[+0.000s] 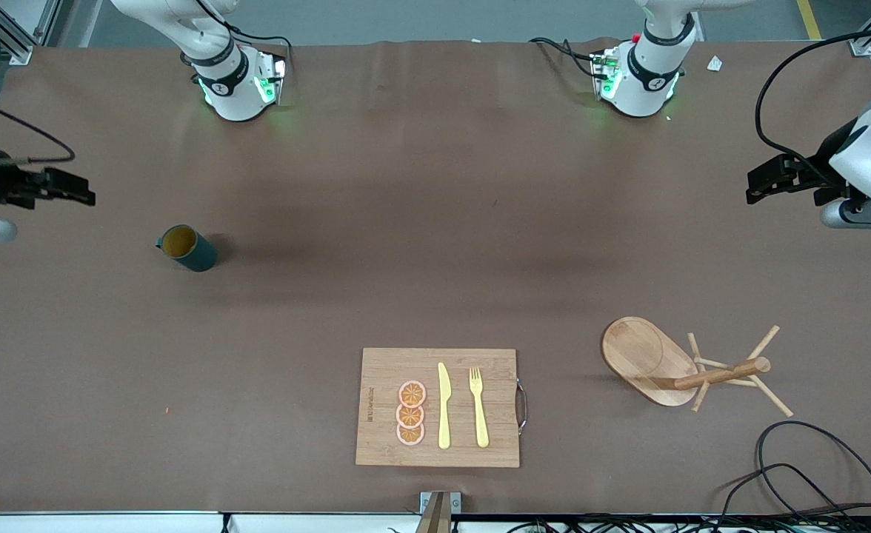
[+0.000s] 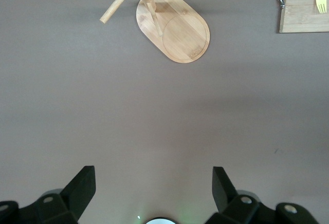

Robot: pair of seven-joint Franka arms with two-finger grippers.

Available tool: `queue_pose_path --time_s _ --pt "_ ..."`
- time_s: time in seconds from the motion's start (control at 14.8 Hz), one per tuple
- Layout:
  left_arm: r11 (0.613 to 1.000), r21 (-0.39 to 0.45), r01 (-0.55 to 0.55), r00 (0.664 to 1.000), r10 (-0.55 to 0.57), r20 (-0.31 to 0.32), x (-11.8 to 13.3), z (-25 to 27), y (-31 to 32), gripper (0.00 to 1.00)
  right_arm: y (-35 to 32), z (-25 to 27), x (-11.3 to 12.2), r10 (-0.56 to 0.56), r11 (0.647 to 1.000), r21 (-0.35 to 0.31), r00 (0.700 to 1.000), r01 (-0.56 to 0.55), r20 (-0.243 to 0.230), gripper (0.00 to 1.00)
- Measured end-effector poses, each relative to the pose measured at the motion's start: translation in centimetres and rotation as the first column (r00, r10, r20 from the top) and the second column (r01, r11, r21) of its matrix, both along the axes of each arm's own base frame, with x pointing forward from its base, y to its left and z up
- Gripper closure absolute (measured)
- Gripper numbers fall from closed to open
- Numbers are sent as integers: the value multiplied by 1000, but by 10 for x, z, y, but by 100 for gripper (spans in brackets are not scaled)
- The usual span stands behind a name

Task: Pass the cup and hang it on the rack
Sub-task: 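Lower the right gripper and grasp the teal mug's rim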

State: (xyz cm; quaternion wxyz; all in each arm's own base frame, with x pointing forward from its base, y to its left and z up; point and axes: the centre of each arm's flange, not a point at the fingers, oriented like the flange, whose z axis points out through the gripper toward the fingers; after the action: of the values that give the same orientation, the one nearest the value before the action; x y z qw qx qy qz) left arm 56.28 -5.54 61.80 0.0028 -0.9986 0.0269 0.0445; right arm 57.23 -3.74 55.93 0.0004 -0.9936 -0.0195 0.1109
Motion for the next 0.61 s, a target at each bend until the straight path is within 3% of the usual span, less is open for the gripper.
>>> queue_pose_path --time_s 0.34,0.61 --pt "1000 0 4 1000 -4 0 0 0 -2 0 -15 -45 22 106 994 16 994 -106 14 0" --pt "1000 0 6 1000 -6 0 0 0 -3 0 -37 -116 21 312 948 65 950 -313 24 0"
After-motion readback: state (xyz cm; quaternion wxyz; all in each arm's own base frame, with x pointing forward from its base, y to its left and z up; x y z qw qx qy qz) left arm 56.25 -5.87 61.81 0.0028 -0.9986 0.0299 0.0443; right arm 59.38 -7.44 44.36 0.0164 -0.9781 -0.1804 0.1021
